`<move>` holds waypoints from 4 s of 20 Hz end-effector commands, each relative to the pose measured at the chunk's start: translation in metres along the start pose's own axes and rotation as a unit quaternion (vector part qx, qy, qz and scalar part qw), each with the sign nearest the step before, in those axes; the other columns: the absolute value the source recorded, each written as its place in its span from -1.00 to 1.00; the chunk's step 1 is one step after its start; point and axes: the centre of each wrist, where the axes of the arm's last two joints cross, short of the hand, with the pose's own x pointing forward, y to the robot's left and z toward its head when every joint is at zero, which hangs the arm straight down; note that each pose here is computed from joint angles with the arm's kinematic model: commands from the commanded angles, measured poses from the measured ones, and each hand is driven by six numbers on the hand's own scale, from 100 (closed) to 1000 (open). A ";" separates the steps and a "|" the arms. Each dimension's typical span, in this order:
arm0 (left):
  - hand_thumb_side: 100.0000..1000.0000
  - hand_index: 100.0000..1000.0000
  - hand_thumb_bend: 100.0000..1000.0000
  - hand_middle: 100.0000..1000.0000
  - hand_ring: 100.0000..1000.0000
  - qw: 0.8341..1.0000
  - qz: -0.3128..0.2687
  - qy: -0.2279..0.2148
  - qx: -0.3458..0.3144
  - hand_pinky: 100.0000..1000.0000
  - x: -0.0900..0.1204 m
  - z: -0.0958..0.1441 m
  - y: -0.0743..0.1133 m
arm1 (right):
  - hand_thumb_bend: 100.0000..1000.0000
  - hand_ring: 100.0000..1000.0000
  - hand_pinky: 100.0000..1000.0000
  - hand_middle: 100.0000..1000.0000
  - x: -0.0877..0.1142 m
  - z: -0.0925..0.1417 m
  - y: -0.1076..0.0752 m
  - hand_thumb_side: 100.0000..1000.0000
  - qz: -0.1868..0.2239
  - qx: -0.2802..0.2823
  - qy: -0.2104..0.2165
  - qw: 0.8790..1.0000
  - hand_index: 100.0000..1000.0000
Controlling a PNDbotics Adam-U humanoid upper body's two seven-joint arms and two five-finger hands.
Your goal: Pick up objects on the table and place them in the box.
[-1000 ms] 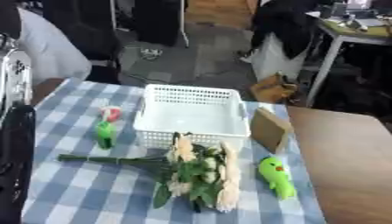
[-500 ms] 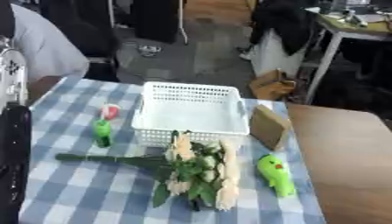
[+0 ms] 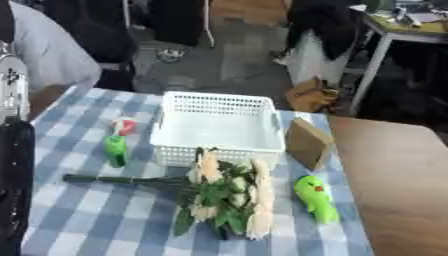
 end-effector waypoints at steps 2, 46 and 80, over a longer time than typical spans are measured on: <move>0.93 0.76 -1.00 0.53 0.60 1.000 0.008 -0.019 -0.003 0.28 0.007 -0.009 -0.003 | -0.80 0.82 0.76 0.73 0.001 -0.005 -0.004 0.84 0.087 0.118 -0.086 0.985 0.78; 0.94 0.76 -1.00 0.53 0.60 1.000 0.013 -0.003 0.010 0.27 0.004 -0.001 -0.004 | -0.52 0.80 0.72 0.72 0.040 -0.113 -0.013 1.00 0.031 -0.242 -0.044 0.969 0.77; 0.96 0.74 -1.00 0.51 0.60 0.993 0.095 -0.054 0.044 0.27 0.019 -0.017 -0.032 | -0.13 0.80 0.72 0.70 0.077 -0.116 -0.073 1.00 0.070 -0.301 -0.120 0.944 0.79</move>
